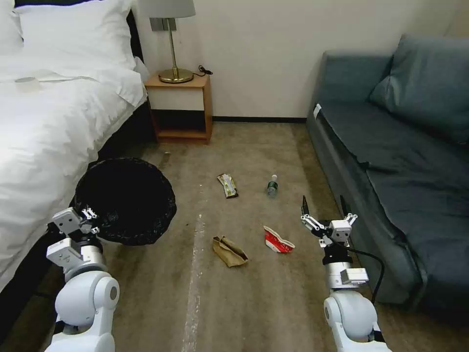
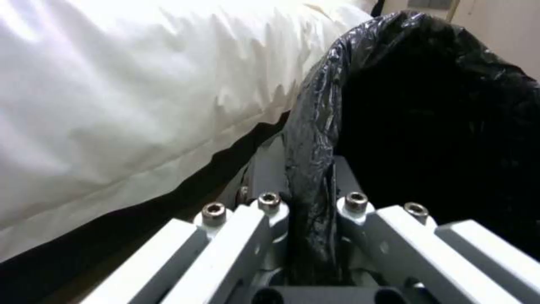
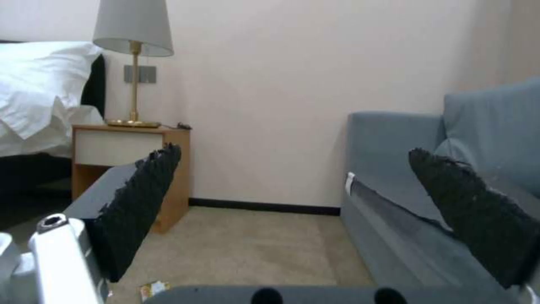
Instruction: Pick up the trash bin, then pick up the garbage on the floor and place it into the trash bin.
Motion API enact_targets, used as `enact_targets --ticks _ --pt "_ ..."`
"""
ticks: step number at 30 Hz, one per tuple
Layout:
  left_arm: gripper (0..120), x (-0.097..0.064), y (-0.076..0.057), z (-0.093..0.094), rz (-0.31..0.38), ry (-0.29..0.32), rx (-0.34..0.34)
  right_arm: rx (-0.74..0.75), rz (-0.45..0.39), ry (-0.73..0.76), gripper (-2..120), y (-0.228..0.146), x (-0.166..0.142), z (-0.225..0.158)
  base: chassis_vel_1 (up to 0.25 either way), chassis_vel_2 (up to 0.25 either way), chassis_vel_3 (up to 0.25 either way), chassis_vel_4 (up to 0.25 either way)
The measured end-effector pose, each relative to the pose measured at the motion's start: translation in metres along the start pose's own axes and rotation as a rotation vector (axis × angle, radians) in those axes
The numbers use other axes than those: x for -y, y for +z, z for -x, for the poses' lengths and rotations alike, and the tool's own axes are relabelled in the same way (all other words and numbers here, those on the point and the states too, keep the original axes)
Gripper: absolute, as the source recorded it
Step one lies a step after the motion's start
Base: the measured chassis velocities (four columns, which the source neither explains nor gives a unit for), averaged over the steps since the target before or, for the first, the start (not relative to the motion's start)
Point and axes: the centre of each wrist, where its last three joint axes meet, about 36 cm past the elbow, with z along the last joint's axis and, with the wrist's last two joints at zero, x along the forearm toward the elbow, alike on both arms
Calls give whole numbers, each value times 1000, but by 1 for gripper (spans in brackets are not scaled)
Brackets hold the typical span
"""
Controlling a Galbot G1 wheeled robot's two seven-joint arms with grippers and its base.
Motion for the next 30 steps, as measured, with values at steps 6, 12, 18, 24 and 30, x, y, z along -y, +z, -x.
enact_targets --ticks 6,12,18,24,30 --pt "4 1 -2 2 -2 0 5 -3 10 4 100 1 -2 2 -82 66 73 -78" --pt "4 0 1 -1 -1 -4 -4 -22 17 -2 100 6 -5 2 -77 80 79 -78" --pt "4 -2 2 -2 1 -4 -5 -31 17 -4 100 9 -6 0 -78 84 69 -83" --pt "4 -2 2 -1 -4 -2 -1 -33 9 -23 100 17 -4 0 -85 74 79 -77" --pt "4 -2 10 1 -5 -3 -18 -41 12 -47 100 27 -6 1 -62 60 61 -65"
